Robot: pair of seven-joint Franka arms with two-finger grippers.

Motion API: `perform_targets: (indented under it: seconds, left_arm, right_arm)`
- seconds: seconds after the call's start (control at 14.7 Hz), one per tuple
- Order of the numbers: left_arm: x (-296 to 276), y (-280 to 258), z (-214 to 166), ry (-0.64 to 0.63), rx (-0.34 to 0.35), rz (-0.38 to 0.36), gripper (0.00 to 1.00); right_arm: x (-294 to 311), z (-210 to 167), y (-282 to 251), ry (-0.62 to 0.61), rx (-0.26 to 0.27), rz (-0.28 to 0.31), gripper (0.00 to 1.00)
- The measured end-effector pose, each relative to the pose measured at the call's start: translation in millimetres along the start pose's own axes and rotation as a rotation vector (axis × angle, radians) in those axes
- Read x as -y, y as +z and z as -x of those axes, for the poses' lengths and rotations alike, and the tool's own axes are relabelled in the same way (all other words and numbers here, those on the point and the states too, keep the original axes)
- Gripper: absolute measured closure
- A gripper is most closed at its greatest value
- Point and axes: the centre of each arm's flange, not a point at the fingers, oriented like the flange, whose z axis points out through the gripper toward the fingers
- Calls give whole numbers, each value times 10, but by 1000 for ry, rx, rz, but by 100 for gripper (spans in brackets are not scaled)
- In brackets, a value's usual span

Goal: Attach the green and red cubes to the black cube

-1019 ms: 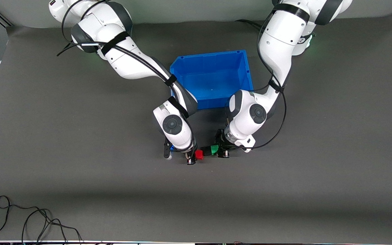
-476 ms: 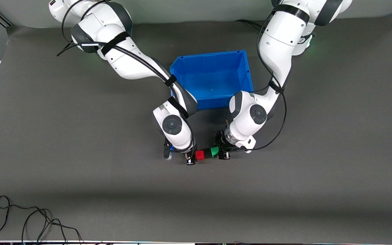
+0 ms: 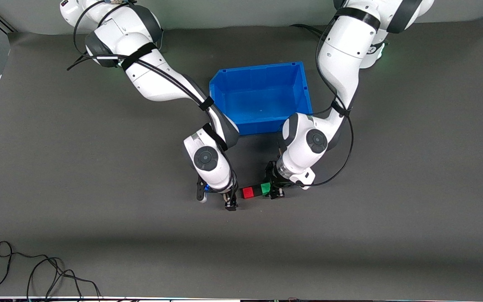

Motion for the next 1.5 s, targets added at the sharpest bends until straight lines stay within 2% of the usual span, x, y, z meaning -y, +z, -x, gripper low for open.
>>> perform_targets:
  seconds: [0.2, 0.34, 0.48, 0.68, 0.82, 0.95, 1.16, 1.29, 1.5]
  left_arm:
    - [-33, -18, -19, 91, -35, 3, 0]
    - [-170, -132, -172, 177, -63, -22, 0]
    - [-427, -479, -443, 277, -74, -80, 0]
    - [-833, -1414, -1092, 462, -32, -197, 0]
    - [-984, -2126, -1591, 610, -54, -283, 0]
    - [-1036, -2753, -1905, 735, -100, -340, 0]
    - [-988, -3506, -2084, 919, -67, -397, 0]
    - [-991, -3970, -2147, 1053, -39, -433, 0]
    - [-1054, -4484, -2080, 1304, -65, -478, 0]
  right_arm:
    - [230, -154, -326, -75, -10, 11, 19]
    - [377, -279, -739, -174, -28, 55, 19]
    - [475, -418, -1242, -263, -42, 108, 19]
    - [569, -773, -2019, -401, -53, 200, 19]
    - [583, -1091, -2549, -512, -46, 269, 19]
    - [545, -1440, -3048, -630, -24, 340, 19]
    - [431, -1948, -3707, -813, 33, 422, 17]
    - [365, -2314, -4104, -932, 76, 433, 15]
    - [249, -2966, -4607, -1074, 130, 417, 14]
